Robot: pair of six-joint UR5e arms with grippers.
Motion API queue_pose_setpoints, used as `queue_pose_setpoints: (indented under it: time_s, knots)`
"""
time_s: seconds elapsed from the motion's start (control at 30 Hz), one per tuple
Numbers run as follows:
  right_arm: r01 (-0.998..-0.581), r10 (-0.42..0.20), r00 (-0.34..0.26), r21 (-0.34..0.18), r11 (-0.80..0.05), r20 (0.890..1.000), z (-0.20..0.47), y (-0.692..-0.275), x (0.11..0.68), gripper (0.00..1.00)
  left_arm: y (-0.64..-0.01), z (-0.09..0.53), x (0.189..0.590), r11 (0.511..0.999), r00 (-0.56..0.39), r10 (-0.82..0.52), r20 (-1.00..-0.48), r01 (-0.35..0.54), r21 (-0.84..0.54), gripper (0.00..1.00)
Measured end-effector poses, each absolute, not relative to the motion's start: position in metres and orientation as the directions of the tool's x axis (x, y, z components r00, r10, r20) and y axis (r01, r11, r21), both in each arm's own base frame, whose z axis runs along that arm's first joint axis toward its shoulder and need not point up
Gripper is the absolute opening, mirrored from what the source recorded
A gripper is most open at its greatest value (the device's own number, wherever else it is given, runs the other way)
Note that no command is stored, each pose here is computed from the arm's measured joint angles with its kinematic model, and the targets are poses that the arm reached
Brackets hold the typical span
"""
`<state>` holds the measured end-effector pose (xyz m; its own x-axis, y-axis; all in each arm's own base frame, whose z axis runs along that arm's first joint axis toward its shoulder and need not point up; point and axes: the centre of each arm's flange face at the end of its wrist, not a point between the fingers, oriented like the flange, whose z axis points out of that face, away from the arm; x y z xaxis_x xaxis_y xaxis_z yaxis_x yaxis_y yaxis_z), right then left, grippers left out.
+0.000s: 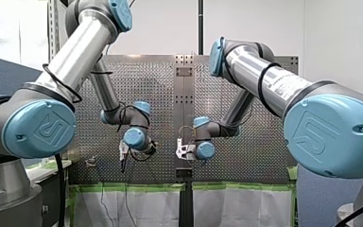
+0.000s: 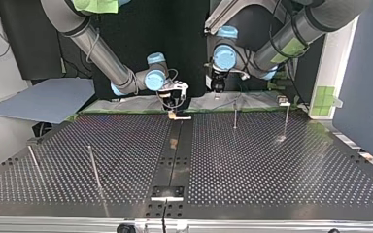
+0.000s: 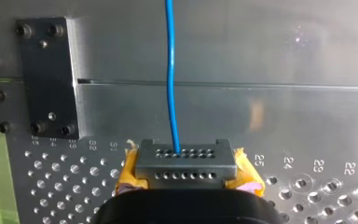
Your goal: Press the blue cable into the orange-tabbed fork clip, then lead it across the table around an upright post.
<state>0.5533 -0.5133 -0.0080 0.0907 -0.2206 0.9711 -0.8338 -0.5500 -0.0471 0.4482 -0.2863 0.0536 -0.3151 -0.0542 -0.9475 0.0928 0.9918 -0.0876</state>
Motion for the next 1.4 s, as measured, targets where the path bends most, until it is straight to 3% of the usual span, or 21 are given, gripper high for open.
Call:
queue_pose_setpoints:
  time_s: [0.43,0.6,1.03,1.4]
  knots:
    - [-0.833,-0.223,0.097,-0.043,-0.552,0.970,-0.008,-0.512,0.553,0.00,-0.293,0.050,0.496,0.999,-0.258,-0.049,-0.965,-0.015,-0.047,0.99]
    - [-0.832,-0.223,0.098,-0.043,-0.553,0.970,-0.009,-0.511,0.555,0.00,-0.297,0.060,0.510,0.998,-0.232,-0.057,-0.971,-0.017,-0.055,0.99]
    - [-0.832,-0.224,0.095,-0.047,-0.553,0.970,-0.009,-0.510,0.555,0.00,-0.297,0.035,0.496,1.000,-0.300,-0.004,-0.954,-0.003,-0.003,0.99]
    - [-0.831,-0.223,0.094,-0.046,-0.554,0.970,-0.008,-0.511,0.555,0.00,-0.295,0.033,0.505,1.000,-0.290,-0.009,-0.957,-0.012,-0.006,0.99]
